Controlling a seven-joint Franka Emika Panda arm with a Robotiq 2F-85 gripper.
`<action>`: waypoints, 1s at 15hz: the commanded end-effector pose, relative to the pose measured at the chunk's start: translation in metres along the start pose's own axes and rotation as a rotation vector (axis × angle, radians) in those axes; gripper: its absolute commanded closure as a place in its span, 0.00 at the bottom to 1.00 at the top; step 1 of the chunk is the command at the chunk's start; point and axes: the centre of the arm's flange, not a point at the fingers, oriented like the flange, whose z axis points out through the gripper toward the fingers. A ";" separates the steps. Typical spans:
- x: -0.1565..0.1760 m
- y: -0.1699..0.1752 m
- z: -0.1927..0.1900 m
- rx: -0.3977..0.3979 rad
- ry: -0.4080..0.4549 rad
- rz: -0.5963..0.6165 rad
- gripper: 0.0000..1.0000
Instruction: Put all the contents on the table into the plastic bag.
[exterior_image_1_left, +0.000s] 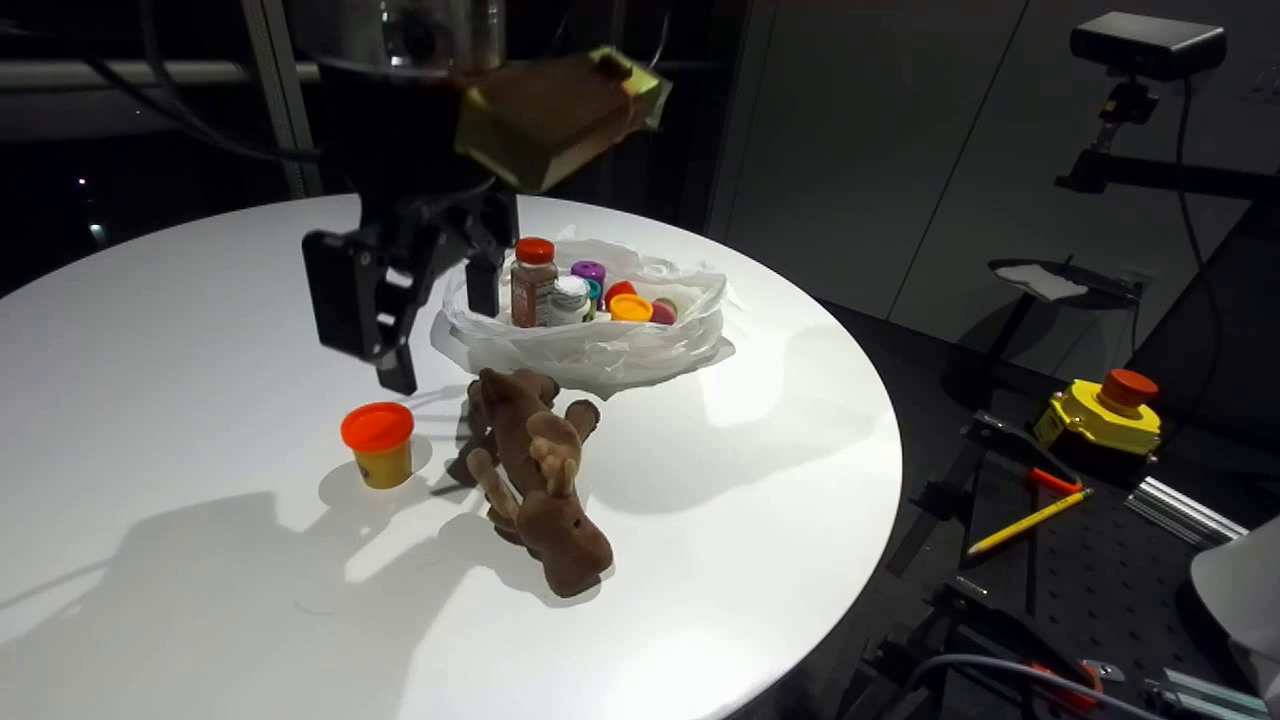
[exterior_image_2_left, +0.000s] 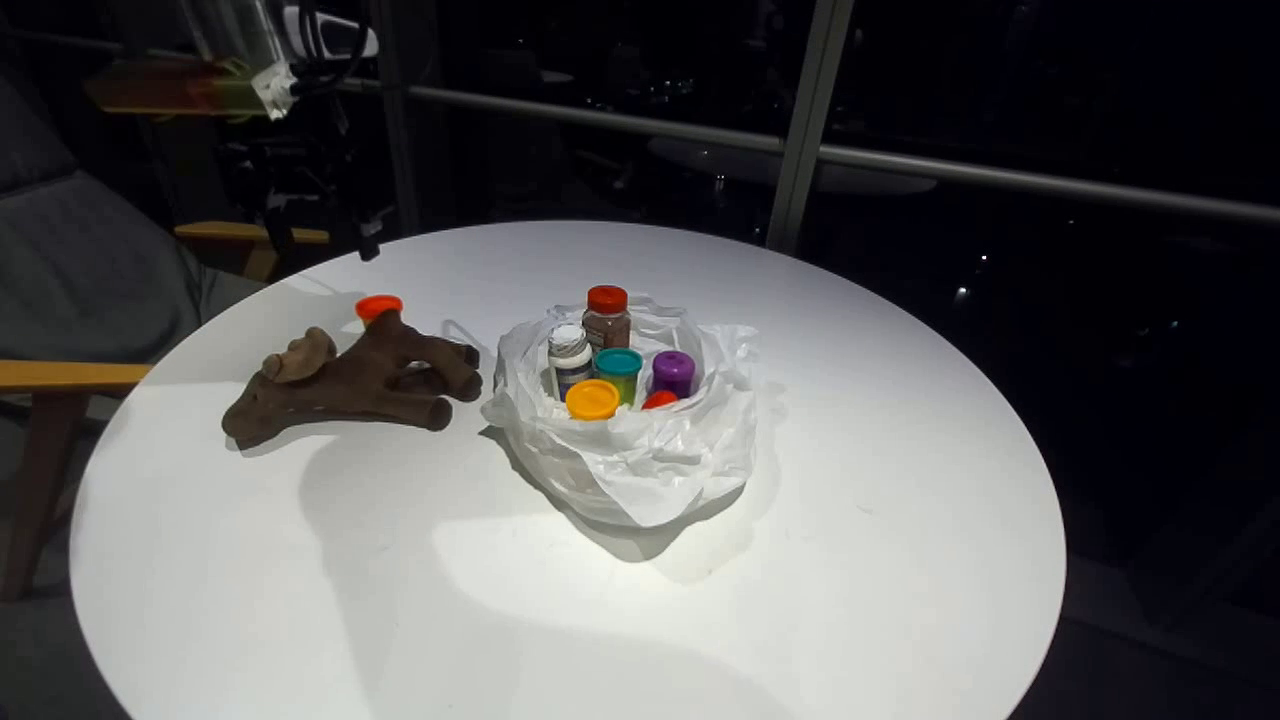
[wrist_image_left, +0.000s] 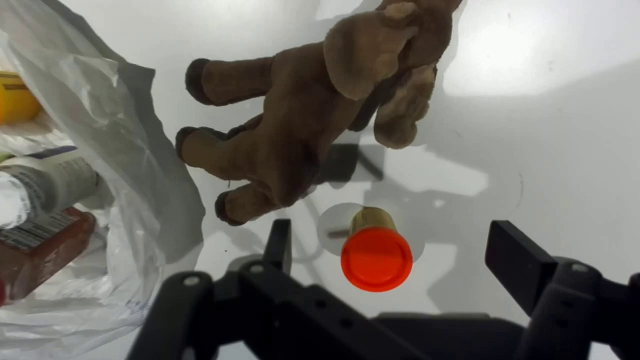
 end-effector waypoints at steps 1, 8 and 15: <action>0.023 -0.018 0.036 0.012 0.029 -0.065 0.00; 0.040 -0.020 0.075 -0.011 0.109 -0.082 0.00; 0.059 -0.003 0.094 -0.037 0.143 -0.071 0.00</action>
